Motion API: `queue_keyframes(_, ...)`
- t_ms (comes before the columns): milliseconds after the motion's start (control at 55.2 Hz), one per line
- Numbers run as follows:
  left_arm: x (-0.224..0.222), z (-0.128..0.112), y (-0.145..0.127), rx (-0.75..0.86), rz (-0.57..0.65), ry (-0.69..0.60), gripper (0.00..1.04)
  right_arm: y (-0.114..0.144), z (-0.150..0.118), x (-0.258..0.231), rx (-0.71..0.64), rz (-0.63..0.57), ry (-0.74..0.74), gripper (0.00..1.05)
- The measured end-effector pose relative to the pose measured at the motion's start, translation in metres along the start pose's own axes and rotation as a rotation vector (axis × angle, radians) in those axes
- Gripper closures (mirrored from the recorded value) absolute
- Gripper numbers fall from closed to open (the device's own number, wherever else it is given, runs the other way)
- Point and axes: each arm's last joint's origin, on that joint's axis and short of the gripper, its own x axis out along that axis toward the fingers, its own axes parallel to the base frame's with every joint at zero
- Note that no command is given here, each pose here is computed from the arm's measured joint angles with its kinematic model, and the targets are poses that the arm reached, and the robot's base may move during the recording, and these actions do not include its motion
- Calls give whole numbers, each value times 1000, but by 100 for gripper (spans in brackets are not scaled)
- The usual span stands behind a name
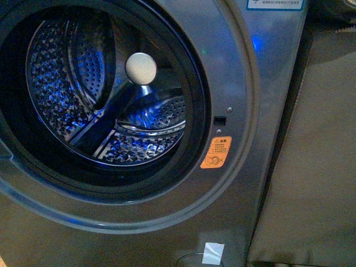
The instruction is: Collect clothes from washing machine
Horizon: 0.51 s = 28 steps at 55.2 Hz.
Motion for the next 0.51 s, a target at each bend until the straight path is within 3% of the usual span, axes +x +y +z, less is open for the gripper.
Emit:
queue_keyframes(109,0,0,0,-1,0,0,87,0,0,0,15,20,0,7)
queue_keyframes(272,0,0,0,-3,0,0,87,-8,11,3,286,322,26,7)
queue_keyframes(508,0,0,0,-3,0,0,87,-7,60,10,314,395,-55,7)
